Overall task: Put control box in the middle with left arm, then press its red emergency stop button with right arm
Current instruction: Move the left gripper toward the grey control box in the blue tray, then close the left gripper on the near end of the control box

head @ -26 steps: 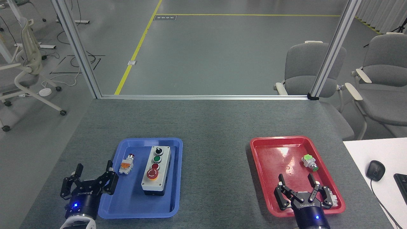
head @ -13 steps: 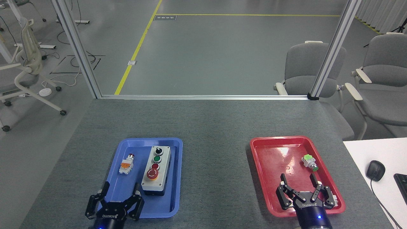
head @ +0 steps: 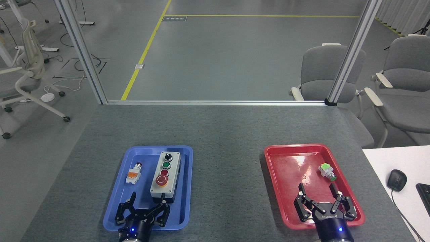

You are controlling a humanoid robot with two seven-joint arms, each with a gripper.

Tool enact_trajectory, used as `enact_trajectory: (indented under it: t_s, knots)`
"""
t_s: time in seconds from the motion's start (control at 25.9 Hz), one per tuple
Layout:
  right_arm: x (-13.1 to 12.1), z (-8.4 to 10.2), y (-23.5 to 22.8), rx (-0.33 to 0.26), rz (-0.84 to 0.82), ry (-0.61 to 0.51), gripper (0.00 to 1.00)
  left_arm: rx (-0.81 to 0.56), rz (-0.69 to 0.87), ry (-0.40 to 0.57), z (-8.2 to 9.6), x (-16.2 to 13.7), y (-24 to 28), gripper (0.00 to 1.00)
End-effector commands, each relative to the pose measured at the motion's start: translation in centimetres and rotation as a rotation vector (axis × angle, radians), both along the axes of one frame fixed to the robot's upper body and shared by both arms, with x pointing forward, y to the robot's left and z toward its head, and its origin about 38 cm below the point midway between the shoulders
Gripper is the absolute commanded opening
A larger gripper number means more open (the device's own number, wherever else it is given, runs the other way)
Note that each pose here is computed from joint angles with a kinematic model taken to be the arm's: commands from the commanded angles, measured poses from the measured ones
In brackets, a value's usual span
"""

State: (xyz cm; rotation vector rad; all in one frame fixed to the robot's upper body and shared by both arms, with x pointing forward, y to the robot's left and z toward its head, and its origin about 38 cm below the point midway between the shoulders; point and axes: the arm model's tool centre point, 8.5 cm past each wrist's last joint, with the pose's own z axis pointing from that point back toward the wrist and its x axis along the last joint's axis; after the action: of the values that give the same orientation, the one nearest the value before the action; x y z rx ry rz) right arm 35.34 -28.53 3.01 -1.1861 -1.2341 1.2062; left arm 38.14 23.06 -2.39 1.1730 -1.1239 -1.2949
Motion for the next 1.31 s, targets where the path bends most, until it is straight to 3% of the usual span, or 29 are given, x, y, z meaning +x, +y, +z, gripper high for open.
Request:
enact_trajectory:
  t_s: [0.0, 0.27, 0.54, 0.81, 1.28]
  knots:
    - [0.0, 0.0, 0.1, 0.001, 0.002, 0.000, 0.98, 0.001, 0.005, 0.005, 0.0, 0.3, 0.3, 0.99]
    - [0.1, 0.1, 0.1, 0.002, 0.005, -0.003, 0.98, -0.027, -0.056, 0.001, -0.1, -1.1, 0.9, 0.99]
    - [0.2, 0.1, 0.4, 0.007, 0.007, -0.003, 0.98, -0.098, -0.134, -0.057, 1.8, -2.6, 0.1, 0.99]
    - [0.3, 0.2, 0.3, 0.004, 0.007, -0.007, 0.98, -0.088, -0.180, -0.025, 1.0, -2.6, -2.7, 0.99]
    - [0.2, 0.1, 0.6, 0.010, 0.023, -0.004, 0.98, -0.095, -0.183, -0.020, 1.1, -0.5, -4.6, 0.99]
